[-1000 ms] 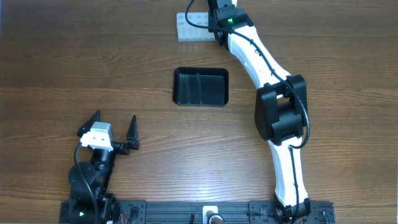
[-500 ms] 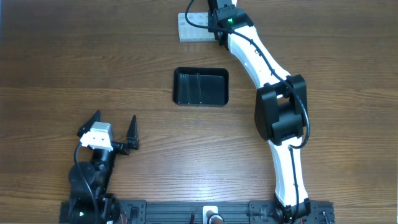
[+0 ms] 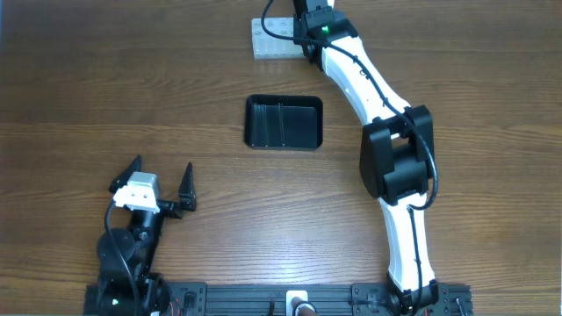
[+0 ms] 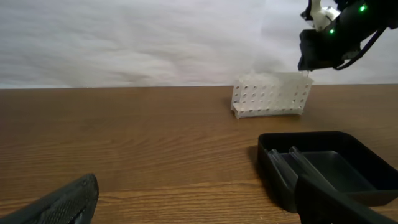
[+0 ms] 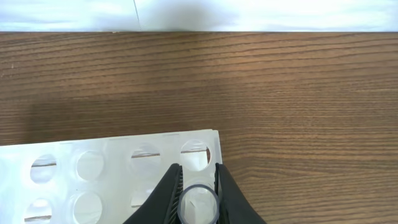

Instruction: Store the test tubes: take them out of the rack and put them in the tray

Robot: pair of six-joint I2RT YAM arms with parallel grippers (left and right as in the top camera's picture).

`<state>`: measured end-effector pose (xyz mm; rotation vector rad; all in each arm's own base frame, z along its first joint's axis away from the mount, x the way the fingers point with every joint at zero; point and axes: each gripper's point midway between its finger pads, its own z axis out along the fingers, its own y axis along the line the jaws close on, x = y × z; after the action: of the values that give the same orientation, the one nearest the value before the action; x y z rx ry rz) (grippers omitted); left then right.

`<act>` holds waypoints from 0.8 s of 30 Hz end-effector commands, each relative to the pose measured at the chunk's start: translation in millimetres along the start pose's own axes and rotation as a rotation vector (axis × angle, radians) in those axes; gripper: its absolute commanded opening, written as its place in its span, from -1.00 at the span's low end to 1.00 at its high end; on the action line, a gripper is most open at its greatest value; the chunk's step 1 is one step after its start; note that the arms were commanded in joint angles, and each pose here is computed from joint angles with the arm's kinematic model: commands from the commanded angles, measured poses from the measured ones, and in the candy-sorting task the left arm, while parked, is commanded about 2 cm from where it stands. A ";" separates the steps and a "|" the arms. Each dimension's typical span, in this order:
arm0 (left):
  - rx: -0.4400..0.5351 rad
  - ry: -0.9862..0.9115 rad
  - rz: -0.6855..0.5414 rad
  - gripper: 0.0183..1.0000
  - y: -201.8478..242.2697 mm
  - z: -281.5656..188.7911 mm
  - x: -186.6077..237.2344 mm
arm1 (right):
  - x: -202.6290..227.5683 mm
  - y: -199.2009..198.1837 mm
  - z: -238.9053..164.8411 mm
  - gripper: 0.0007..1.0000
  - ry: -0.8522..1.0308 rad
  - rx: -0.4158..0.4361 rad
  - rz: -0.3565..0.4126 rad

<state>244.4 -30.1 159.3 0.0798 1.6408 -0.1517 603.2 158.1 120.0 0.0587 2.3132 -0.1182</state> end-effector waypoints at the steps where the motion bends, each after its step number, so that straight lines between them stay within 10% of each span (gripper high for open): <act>1: 0.005 0.001 0.011 1.00 -0.4 0.0 1.7 | -78.8 -9.6 -80.9 -0.75 -0.188 -0.049 0.076; 10: 0.005 0.001 0.011 1.00 -0.4 0.0 1.7 | -120.2 -14.7 -207.1 -0.77 -0.294 -0.138 0.092; 24: 0.005 0.001 0.011 1.00 -0.4 0.0 1.7 | 75.3 55.9 -161.9 -0.82 0.349 -0.185 -0.033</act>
<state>244.4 -30.1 159.3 0.0798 1.6408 -0.1517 445.0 222.7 209.2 -0.1117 2.5600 0.0630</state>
